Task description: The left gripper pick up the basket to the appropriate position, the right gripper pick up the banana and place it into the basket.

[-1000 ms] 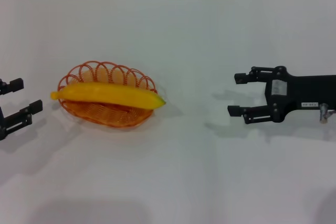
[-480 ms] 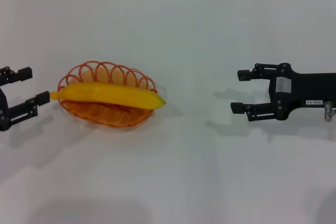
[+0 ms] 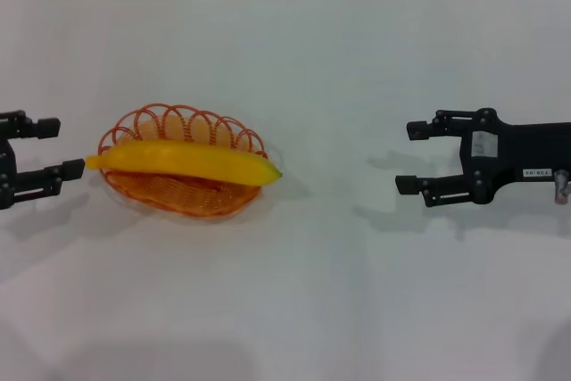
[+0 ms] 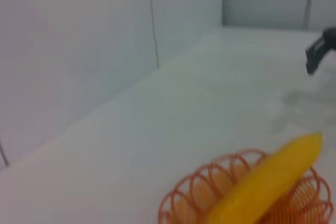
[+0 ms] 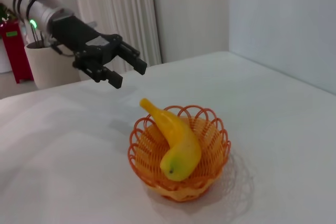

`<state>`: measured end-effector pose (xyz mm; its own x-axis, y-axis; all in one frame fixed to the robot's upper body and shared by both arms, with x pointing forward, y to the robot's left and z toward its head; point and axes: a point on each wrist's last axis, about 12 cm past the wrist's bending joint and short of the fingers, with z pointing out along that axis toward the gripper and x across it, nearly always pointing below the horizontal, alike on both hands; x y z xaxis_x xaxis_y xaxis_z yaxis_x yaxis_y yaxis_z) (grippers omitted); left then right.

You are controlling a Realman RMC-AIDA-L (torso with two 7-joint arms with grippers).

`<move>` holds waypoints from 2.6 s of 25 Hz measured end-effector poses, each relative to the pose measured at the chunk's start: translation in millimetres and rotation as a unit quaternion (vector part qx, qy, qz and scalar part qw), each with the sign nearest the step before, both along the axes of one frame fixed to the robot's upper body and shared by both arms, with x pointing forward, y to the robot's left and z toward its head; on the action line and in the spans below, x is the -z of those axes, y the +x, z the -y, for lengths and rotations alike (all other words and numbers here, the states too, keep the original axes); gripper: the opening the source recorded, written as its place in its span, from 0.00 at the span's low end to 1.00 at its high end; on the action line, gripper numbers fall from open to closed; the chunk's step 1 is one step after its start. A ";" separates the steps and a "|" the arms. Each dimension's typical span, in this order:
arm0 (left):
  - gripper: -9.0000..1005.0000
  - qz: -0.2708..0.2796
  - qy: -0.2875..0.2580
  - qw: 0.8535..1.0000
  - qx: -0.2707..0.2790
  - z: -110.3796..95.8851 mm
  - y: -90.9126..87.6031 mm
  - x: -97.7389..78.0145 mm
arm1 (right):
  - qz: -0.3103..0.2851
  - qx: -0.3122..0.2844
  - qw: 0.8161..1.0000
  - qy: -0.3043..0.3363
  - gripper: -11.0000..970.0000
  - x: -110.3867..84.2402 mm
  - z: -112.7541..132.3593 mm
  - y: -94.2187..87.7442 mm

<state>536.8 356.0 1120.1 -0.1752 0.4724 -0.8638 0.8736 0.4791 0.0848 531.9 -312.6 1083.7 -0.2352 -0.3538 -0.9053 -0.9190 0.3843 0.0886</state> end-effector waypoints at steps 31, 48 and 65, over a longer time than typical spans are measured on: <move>0.66 0.026 0.025 0.998 0.043 19.7 12.2 -13.2 | -0.002 -0.007 1.000 0.001 0.88 -14.0 19.3 -1.3; 0.66 0.031 0.023 0.997 0.061 30.0 14.5 -12.5 | -0.013 -0.023 1.000 -0.005 0.88 -12.2 7.6 2.4; 0.66 0.027 0.030 0.996 0.079 37.6 16.7 -12.9 | -0.013 -0.024 1.000 -0.005 0.88 -12.9 4.2 5.3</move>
